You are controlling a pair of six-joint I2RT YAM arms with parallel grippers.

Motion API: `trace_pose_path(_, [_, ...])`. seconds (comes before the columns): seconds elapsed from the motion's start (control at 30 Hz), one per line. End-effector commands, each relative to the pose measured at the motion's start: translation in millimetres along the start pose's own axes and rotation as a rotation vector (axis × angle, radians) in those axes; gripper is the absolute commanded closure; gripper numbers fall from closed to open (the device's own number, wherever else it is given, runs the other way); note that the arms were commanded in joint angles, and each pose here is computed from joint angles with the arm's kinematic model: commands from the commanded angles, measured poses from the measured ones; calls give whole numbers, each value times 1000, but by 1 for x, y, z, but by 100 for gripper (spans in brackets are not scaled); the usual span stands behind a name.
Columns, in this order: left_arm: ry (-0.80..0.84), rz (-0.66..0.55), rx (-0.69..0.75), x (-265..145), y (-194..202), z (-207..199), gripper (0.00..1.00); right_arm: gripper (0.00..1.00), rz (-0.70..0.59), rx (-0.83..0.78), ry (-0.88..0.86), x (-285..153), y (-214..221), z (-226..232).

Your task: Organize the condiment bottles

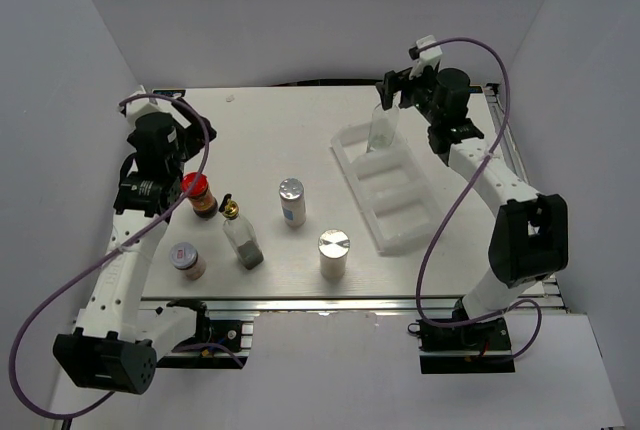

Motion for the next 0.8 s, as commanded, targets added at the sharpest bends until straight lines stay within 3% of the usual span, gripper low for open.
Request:
trace_pose_path(0.0, [119, -24, 4, -6, -21, -28, 2, 11, -33, -6, 33, -21, -33, -2])
trace_pose_path(0.13, [155, -23, 69, -10, -26, -53, 2, 11, -37, -5, 45, -42, -47, 1])
trace_pose_path(0.37, [214, 39, 209, -41, 7, -101, 2, 11, -22, -6, 48, -79, -66, 9])
trace_pose_path(0.53, [110, 72, 255, -64, 24, -81, 2, 11, -21, -15, 36, -97, -72, 14])
trace_pose_path(0.77, [195, 216, 268, -96, 59, -60, 2, 11, -42, -36, -15, -120, -84, 24])
Point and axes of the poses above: each gripper's point midway between its finger pads, its own x axis out along the fingers, its own z axis along the line the jaws close on, y = z × x, the point moved 6 cm from there along -x, back along the fingers, and after that the axes turned 3 degrees about x, right-handed, at the moved point
